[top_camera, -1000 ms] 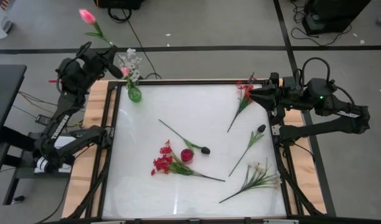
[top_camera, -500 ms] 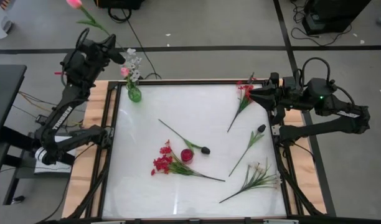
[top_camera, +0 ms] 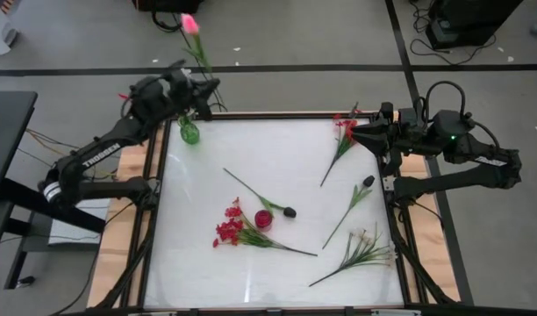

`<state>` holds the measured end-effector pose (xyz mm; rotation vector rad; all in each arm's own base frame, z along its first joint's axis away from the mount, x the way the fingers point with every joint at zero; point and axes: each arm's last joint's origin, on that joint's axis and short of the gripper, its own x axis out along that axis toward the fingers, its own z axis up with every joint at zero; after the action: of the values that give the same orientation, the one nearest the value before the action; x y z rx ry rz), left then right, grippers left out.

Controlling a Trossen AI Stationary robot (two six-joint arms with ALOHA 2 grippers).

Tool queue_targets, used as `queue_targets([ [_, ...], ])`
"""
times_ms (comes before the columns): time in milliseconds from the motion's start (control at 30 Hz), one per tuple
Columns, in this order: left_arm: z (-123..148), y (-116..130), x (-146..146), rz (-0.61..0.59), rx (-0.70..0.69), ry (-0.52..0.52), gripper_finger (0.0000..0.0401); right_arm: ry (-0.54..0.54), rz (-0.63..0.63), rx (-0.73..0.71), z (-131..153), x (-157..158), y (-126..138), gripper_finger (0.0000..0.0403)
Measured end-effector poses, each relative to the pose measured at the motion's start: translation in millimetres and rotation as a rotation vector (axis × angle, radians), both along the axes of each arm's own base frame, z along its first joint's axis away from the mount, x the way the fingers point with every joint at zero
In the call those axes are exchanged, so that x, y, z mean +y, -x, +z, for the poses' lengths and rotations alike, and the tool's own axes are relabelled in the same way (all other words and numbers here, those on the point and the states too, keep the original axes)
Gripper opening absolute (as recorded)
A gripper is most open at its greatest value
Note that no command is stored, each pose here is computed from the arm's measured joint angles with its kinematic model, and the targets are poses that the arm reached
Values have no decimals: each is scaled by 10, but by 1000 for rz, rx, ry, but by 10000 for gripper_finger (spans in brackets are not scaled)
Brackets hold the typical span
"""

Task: Sort flowers into vase by color
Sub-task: Put the pink flowers into the green flower vase

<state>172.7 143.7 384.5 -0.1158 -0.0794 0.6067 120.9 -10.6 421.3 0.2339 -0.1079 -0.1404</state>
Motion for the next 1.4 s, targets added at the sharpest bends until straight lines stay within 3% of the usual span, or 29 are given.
queue_targets([
  [200, -224, 49, -277, -63, 27, 20, 5, 0, 0, 0, 0, 0, 0, 103],
  [333, -359, 245, -479, -52, 9, 2, 5, 0, 0, 0, -1, 0, 0, 103],
  [500, -478, 522, -737, -97, 74, -123, 4, 0, 0, 0, 0, 0, 0, 103],
  [600, -533, 700, -839, -88, 104, -115, 4, 0, 0, 0, -1, 0, 0, 103],
  [733, -586, 887, -908, 30, 145, -91, 4, 0, 0, 0, 0, 0, 0, 103],
  [900, -525, 1017, -926, 210, 90, -116, 4, 0, 0, 0, 0, 0, 0, 103],
  [1000, -525, 1069, -895, 352, 58, -81, 4, 0, 0, 0, -1, 0, -1, 103],
  [1200, -836, 1018, -739, 488, -56, -32, 6, 0, 0, 0, -1, 0, -1, 103],
  [1400, -1059, 1039, -624, 642, -47, -26, 9, 0, 0, 0, 0, 0, 0, 103],
])
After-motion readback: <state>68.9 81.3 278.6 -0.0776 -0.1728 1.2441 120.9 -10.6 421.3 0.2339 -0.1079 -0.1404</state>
